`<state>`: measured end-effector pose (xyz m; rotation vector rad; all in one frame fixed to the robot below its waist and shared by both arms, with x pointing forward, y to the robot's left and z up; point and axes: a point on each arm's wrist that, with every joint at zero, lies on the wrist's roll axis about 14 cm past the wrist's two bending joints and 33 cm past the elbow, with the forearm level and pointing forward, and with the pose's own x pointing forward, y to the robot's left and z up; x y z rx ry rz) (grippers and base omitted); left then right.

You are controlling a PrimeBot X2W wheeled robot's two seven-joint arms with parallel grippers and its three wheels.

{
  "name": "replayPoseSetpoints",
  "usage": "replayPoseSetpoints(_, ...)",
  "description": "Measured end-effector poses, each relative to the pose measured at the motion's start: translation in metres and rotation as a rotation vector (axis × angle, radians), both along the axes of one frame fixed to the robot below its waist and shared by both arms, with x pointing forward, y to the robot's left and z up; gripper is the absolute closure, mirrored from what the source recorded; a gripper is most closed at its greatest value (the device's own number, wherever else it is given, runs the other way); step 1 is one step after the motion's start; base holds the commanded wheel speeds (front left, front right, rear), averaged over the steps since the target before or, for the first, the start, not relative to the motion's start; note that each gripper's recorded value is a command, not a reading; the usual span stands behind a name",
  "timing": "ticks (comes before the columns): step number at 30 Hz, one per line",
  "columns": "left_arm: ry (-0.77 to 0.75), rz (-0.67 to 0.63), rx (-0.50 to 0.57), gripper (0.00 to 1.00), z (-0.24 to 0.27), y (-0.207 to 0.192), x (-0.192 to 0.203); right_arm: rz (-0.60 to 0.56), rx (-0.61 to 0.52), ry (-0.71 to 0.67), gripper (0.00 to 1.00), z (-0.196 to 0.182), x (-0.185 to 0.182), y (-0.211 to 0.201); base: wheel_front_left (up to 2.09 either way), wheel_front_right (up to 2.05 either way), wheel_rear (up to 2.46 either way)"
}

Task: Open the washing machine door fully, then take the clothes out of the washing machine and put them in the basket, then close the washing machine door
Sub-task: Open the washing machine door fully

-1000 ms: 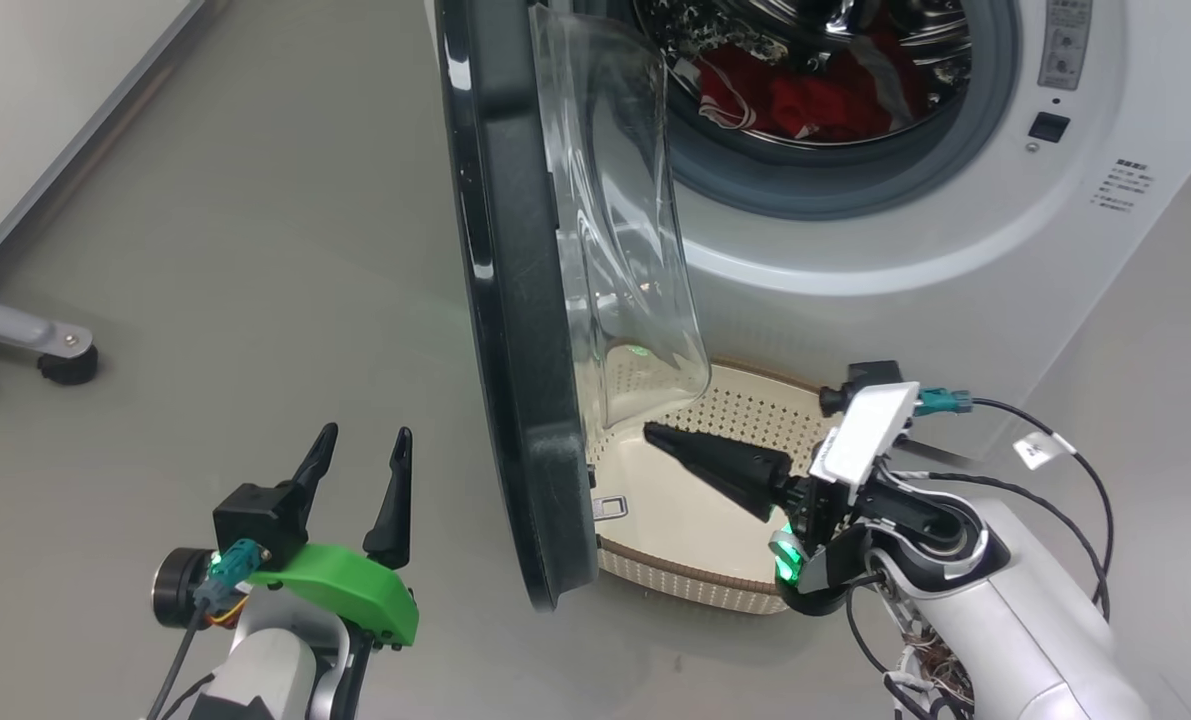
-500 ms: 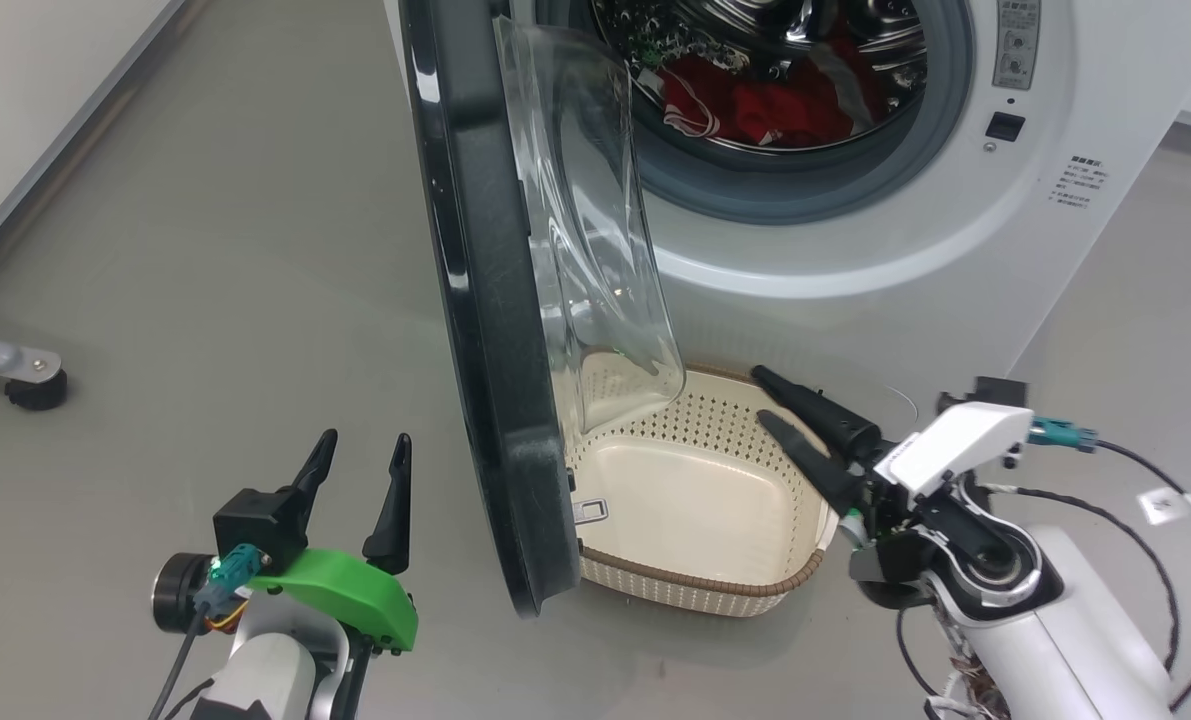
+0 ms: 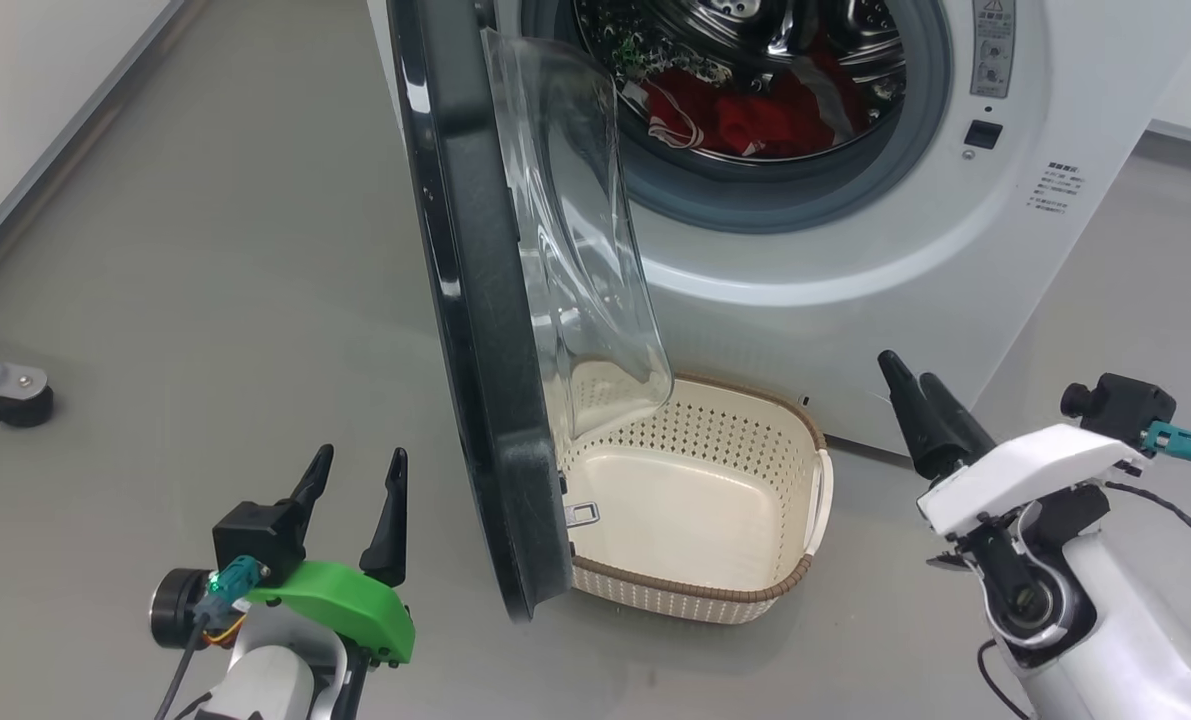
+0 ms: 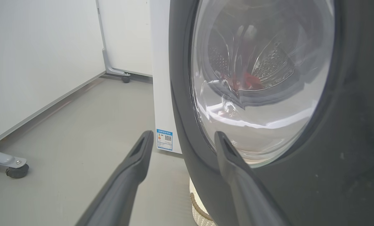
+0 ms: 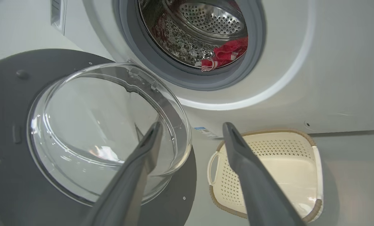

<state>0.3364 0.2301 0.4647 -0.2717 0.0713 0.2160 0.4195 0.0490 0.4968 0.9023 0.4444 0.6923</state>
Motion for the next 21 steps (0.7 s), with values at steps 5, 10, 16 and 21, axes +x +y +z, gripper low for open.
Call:
replayPoseSetpoints(5, 0.0, 0.001, 0.002, 0.0, 0.0, 0.0, 0.0, -0.019, -0.163, -0.207, 0.0, 0.001, 0.0, -0.009, 0.0, 0.0, 0.0)
replayPoseSetpoints(10, -0.004, -0.002, 0.003, 0.0, 0.001, -0.001, 0.0, -0.086, -0.272, -0.365, 0.0, -0.001, 0.001, -0.026, 0.0, 0.0, 0.0)
replayPoseSetpoints(16, -0.006, -0.003, 0.003, 0.0, 0.002, -0.001, 0.001, -0.131, -0.436, -0.444, 0.0, -0.012, 0.005, -0.039, 0.0, 0.0, 0.0)
replayPoseSetpoints(21, -0.005, -0.003, 0.002, 0.0, 0.002, -0.001, 0.001, -0.13, -0.549, -0.481, 0.0, -0.02, 0.004, -0.042, 0.0, 0.0, 0.0)
